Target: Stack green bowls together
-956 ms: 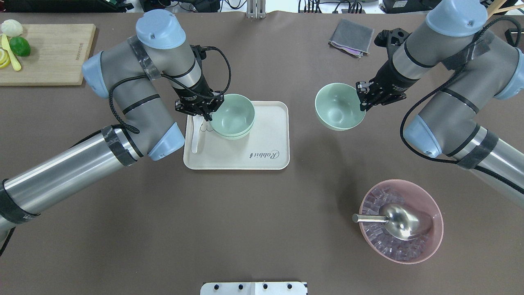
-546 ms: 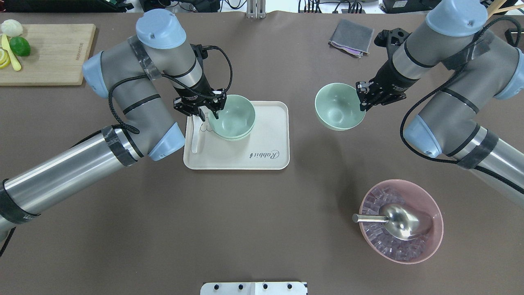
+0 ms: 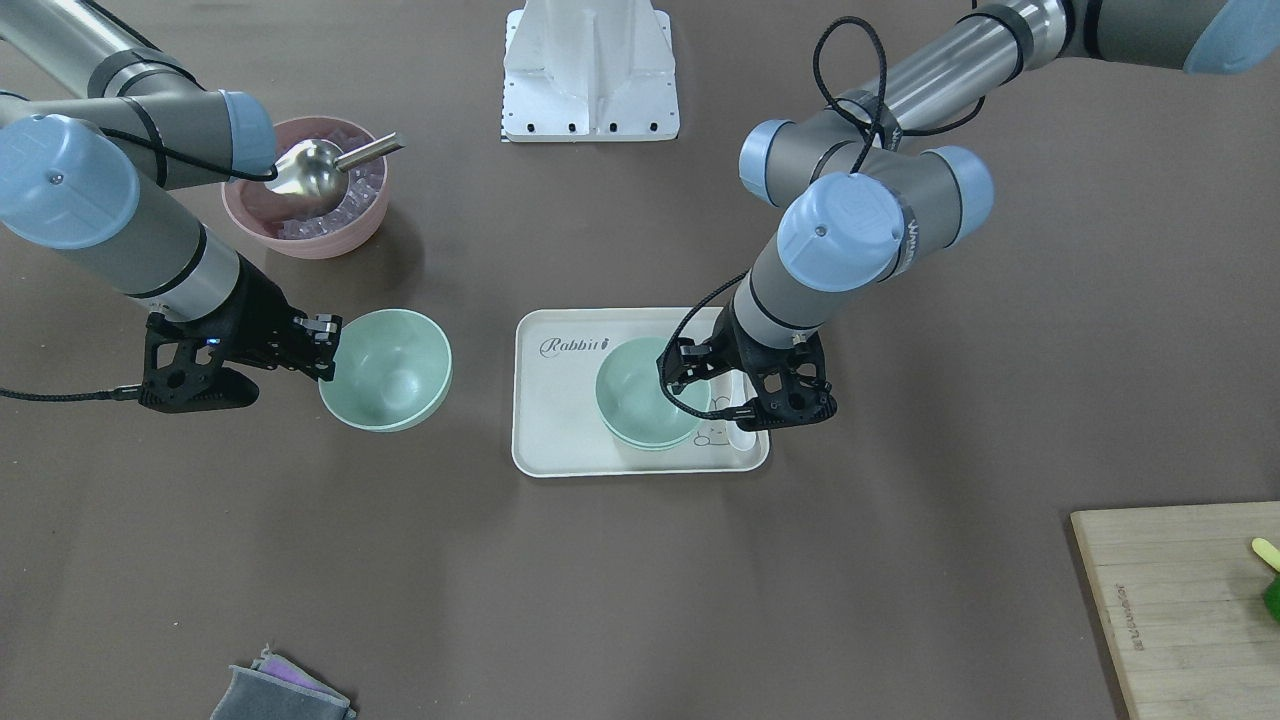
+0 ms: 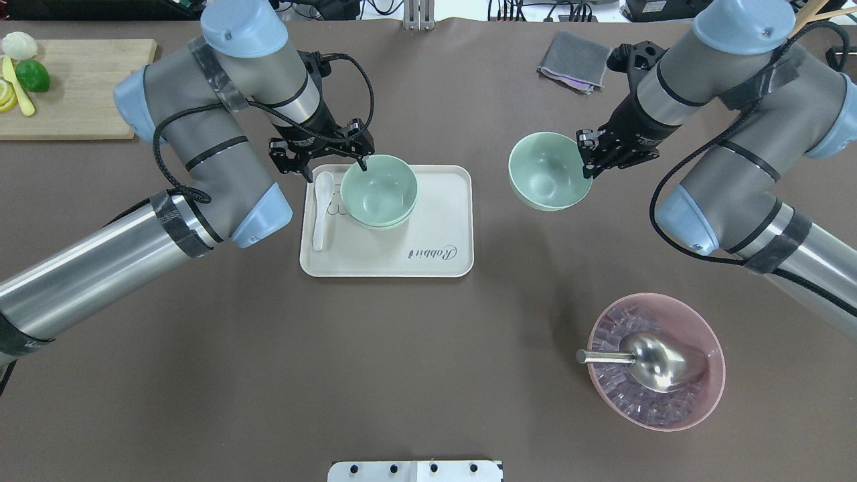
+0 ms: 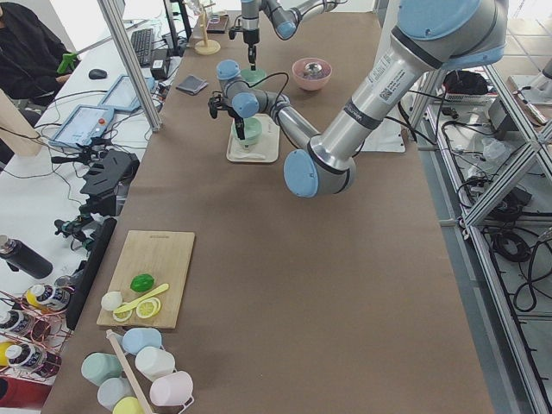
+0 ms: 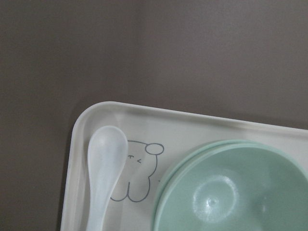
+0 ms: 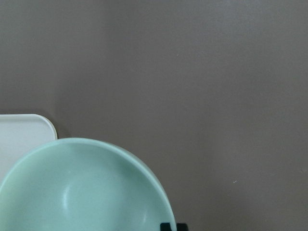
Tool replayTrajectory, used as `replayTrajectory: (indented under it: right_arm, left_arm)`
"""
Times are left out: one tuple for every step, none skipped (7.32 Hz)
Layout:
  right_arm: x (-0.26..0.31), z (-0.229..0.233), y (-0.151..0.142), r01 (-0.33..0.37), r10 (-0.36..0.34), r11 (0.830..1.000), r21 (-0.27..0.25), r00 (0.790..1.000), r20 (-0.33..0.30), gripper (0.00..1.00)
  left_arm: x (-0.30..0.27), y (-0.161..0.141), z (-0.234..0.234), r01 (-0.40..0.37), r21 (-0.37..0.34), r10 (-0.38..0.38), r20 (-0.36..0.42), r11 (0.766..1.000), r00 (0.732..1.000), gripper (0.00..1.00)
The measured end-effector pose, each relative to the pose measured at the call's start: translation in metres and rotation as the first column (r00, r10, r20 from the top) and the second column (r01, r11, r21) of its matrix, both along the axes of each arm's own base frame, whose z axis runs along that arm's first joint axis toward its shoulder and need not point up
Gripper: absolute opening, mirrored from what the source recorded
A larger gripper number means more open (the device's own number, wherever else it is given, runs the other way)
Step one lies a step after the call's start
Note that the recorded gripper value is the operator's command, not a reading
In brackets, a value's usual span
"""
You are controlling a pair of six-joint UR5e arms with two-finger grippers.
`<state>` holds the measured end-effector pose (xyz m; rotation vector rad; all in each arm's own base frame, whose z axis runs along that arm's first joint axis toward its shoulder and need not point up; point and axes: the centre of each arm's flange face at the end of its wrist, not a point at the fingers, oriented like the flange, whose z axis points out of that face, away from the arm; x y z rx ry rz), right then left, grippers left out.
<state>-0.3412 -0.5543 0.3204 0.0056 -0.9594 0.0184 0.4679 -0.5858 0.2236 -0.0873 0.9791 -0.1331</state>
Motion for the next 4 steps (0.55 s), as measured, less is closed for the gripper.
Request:
replayTrajectory:
  right_arm:
    - [-0.004,-0.011,-0.003,0.001,-0.001,1.000,0.009,1.000,0.008,0.00]
    - [-0.010,-0.024,-0.007,-0.001,0.001,1.000,0.016,1.000,0.016,0.00]
    - [-0.020,-0.041,-0.012,-0.010,0.010,1.000,0.012,1.000,0.026,0.00]
    - [-0.031,-0.061,-0.017,-0.024,0.024,1.000,0.000,0.999,0.039,0.00]
  left_arm:
    - [-0.016,-0.004,-0.002,0.007,-0.003,-0.007,-0.010,1.000,1.000,0.98]
    - [-0.033,-0.003,0.002,0.013,0.000,-0.013,-0.015,1.000,1.000,0.98]
    - [-0.054,-0.001,0.011,0.017,0.014,-0.017,-0.015,1.000,1.000,0.98]
    - [-0.078,0.005,0.024,0.011,0.044,-0.011,-0.006,0.999,1.000,0.98]
